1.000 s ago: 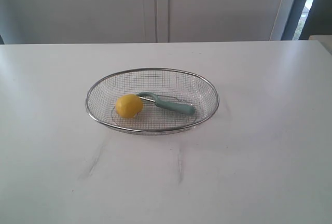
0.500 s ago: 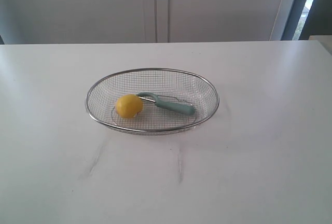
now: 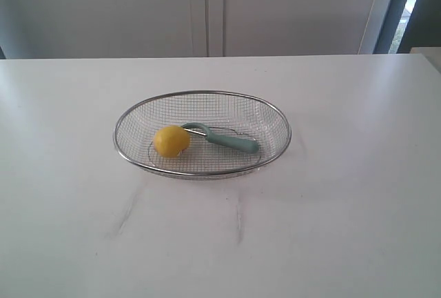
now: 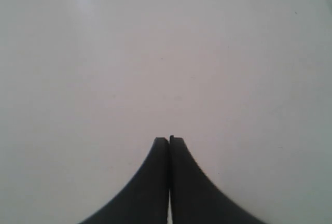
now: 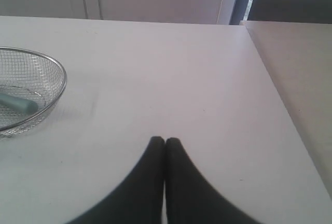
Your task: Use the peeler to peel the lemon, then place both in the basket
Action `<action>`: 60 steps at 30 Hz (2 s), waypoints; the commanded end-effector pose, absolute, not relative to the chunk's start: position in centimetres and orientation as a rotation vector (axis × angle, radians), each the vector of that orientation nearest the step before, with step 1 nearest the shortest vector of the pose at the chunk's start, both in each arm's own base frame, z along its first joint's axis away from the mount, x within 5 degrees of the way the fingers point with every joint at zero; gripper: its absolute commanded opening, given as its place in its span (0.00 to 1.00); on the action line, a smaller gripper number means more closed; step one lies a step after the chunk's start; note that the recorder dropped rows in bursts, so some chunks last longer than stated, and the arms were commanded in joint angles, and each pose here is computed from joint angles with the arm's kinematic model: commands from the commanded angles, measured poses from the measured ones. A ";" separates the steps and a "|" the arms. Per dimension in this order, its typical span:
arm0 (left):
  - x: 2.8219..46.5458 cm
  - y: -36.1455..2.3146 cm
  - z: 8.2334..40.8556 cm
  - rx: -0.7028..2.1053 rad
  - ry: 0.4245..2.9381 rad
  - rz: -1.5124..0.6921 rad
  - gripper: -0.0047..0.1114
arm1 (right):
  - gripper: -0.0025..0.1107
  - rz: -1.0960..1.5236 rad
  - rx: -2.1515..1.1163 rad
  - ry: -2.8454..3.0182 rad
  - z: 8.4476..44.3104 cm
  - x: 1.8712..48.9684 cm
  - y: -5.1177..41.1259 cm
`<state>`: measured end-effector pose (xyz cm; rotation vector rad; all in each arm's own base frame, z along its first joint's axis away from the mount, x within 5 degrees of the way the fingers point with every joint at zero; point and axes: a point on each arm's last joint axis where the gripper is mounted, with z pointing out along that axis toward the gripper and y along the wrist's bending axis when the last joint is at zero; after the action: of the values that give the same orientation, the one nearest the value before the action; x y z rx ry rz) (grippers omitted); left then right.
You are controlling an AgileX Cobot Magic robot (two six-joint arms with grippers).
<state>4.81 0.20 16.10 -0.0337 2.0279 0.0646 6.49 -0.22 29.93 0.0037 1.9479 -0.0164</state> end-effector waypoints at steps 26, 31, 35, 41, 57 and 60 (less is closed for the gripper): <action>4.8 0.2 15.7 -0.040 2.044 0.063 0.04 | 0.02 -0.017 0.004 1.709 26.7 3.0 -0.4; 4.8 0.2 15.7 -0.041 2.041 0.064 0.04 | 0.02 -0.017 0.002 1.723 25.9 3.3 -0.3; 4.8 0.2 15.7 -0.041 2.041 0.064 0.04 | 0.02 -0.019 0.000 1.760 24.6 3.7 -0.3; 4.8 0.2 15.7 -0.041 2.041 0.064 0.04 | 0.02 -0.039 0.021 1.784 22.8 4.3 -0.4; 4.8 0.2 15.7 -0.041 2.041 0.064 0.04 | 0.02 -0.065 0.048 1.831 18.2 5.3 -0.5; 4.8 0.2 15.7 -0.041 2.041 0.064 0.04 | 0.02 -0.065 0.048 1.831 18.2 5.3 -0.5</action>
<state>4.81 0.21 16.09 -0.0326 2.0280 0.0666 5.30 -0.47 18.17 0.0493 1.8475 -0.0540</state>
